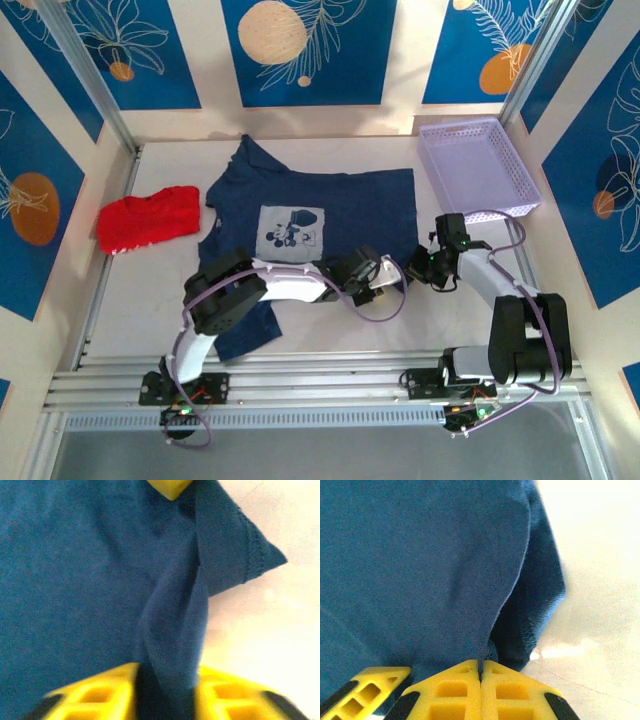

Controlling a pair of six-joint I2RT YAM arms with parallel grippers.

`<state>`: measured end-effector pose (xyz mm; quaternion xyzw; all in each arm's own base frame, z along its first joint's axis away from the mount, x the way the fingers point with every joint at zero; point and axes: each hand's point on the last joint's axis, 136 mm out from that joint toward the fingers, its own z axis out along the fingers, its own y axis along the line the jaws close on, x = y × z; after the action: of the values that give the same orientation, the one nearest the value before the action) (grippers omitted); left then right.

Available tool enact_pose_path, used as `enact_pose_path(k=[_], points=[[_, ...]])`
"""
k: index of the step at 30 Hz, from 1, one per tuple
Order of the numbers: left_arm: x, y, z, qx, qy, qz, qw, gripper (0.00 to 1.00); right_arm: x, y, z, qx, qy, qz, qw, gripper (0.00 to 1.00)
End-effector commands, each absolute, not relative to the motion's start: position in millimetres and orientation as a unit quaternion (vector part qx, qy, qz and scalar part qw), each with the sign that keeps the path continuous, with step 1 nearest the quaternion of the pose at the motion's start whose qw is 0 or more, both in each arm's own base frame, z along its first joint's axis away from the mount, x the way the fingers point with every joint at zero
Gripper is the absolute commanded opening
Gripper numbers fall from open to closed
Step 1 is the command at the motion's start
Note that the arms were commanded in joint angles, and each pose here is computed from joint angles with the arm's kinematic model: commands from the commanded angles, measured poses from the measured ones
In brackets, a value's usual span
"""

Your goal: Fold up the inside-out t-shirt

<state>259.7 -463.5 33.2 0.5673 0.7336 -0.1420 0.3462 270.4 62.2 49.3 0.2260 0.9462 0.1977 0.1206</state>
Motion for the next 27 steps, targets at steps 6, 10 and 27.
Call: enact_pose_path(k=[6, 10, 27], points=[[272, -434, 71, 0.468, 0.778, -0.254, 0.334, 0.01, 292, 55, 84, 0.176, 0.958, 0.169, 0.153, 0.01], [273, -418, 79, 0.426, 0.794, -0.307, 0.307, 0.00, 295, 50, 95, 0.163, 0.962, 0.145, 0.163, 0.01], [277, -427, 68, 0.392, 0.804, -0.368, 0.256, 0.00, 270, 75, 97, 0.147, 0.964, 0.162, 0.152, 0.44]])
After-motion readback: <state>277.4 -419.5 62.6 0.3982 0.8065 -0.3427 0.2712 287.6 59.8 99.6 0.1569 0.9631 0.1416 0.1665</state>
